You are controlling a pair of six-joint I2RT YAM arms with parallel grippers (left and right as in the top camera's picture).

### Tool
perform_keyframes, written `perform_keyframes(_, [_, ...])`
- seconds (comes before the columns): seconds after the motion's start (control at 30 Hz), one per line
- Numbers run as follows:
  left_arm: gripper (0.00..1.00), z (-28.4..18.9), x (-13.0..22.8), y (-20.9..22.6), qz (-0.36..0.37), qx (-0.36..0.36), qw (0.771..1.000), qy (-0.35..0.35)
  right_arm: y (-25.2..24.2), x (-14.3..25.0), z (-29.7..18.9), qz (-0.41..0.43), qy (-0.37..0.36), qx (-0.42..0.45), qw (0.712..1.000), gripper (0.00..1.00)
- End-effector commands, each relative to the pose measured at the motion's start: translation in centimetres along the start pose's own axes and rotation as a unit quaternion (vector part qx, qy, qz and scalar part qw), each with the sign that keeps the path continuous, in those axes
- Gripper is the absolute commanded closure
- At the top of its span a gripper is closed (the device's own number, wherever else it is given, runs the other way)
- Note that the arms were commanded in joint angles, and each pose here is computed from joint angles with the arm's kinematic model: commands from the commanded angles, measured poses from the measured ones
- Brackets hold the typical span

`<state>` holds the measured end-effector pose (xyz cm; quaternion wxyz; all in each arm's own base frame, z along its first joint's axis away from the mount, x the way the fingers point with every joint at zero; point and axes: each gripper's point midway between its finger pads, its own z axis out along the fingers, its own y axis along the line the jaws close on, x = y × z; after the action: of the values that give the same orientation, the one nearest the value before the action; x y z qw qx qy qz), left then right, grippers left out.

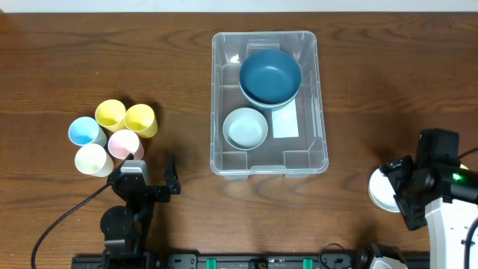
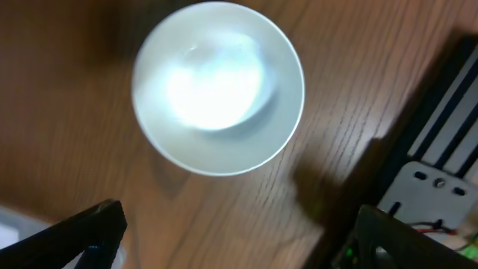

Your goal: Pack container

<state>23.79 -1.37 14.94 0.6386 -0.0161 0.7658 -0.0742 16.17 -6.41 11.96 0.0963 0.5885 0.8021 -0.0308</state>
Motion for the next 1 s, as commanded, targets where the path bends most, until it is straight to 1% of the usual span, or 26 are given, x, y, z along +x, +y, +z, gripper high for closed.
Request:
perform_keyframes(0.0, [0.02, 0.2, 1.3, 0.2, 0.004, 0.0, 1.0, 0.015, -1.1, -0.3, 1.0, 0.068, -0.005, 0.016, 0.998, 0.01])
perform_keyframes(0.1, [0.02, 0.2, 1.3, 0.2, 0.004, 0.0, 1.0, 0.015, -1.9, -0.6, 1.9, 0.102, -0.006, 0.026, 0.994, 0.01])
perform_keyframes(0.33, [0.02, 0.2, 1.3, 0.2, 0.004, 0.0, 1.0, 0.015, -3.3, -0.7, 4.7, 0.134, -0.006, 0.04, 0.99, 0.01])
perform_keyframes(0.67, [0.02, 0.2, 1.3, 0.2, 0.004, 0.0, 1.0, 0.015, -3.1, -0.9, 7.4, 0.123, 0.008, 0.061, 0.991, 0.01])
perform_keyframes(0.97, [0.02, 0.2, 1.3, 0.2, 0.004, 0.0, 1.0, 0.015, -2.9, -0.7, 9.8, 0.111, 0.034, 0.095, 0.989, 0.01])
